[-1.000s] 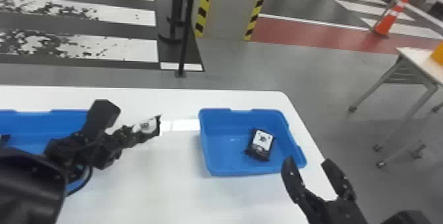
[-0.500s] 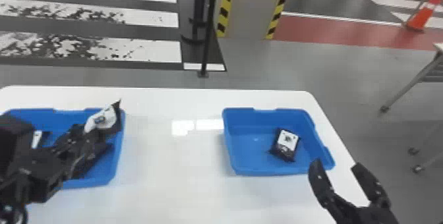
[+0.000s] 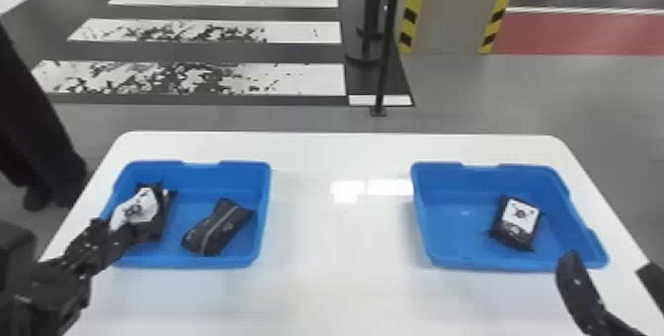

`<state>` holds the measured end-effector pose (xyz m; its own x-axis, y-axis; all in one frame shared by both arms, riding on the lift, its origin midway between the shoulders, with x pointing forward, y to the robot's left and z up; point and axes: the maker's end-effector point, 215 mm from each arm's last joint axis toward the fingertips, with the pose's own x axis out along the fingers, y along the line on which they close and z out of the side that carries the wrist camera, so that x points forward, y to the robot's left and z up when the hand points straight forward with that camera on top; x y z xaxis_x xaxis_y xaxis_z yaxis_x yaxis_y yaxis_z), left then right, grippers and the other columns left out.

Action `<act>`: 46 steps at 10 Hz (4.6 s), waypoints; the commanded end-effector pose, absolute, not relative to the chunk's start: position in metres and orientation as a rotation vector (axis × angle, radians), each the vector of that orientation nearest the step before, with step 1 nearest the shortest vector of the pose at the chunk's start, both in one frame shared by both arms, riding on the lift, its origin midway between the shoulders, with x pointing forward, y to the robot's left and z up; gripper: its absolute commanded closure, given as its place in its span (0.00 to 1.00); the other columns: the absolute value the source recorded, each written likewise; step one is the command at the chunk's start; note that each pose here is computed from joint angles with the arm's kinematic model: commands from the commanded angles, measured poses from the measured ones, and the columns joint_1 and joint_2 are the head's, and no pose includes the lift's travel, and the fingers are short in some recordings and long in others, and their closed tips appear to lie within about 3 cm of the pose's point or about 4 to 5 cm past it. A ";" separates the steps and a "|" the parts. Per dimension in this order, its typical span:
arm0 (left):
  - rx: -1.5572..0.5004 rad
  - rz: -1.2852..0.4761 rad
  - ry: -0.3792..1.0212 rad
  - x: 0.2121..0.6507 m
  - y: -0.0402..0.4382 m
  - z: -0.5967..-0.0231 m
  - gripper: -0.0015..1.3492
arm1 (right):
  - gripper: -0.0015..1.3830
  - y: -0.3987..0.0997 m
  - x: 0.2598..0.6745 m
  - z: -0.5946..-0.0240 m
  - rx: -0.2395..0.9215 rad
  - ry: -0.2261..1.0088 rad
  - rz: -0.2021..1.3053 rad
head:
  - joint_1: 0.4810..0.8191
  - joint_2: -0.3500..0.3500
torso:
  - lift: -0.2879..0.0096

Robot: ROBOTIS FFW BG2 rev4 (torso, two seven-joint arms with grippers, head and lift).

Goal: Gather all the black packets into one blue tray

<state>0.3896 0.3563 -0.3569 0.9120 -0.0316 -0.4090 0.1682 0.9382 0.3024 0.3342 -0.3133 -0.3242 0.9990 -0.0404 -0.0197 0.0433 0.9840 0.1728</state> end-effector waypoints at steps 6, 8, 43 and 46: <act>0.254 -0.129 0.384 0.449 0.367 -0.412 0.00 | 0.09 -0.310 0.335 -0.326 0.182 0.017 -0.038 | 0.63 0.66 | 0.60; 0.201 -0.219 0.246 0.452 0.322 -0.385 0.13 | 0.09 -0.311 0.336 -0.323 0.174 0.013 -0.036 | 0.63 0.60 | 0.60; -0.128 -0.336 -0.059 0.352 0.213 -0.288 0.16 | 0.92 -0.362 0.511 -0.512 0.175 0.688 -0.026 | 0.63 0.23 | 0.60; -0.134 -0.347 -0.050 0.354 0.209 -0.290 0.16 | 0.92 -0.358 0.516 -0.474 0.129 0.571 -0.007 | 0.63 0.23 | 0.60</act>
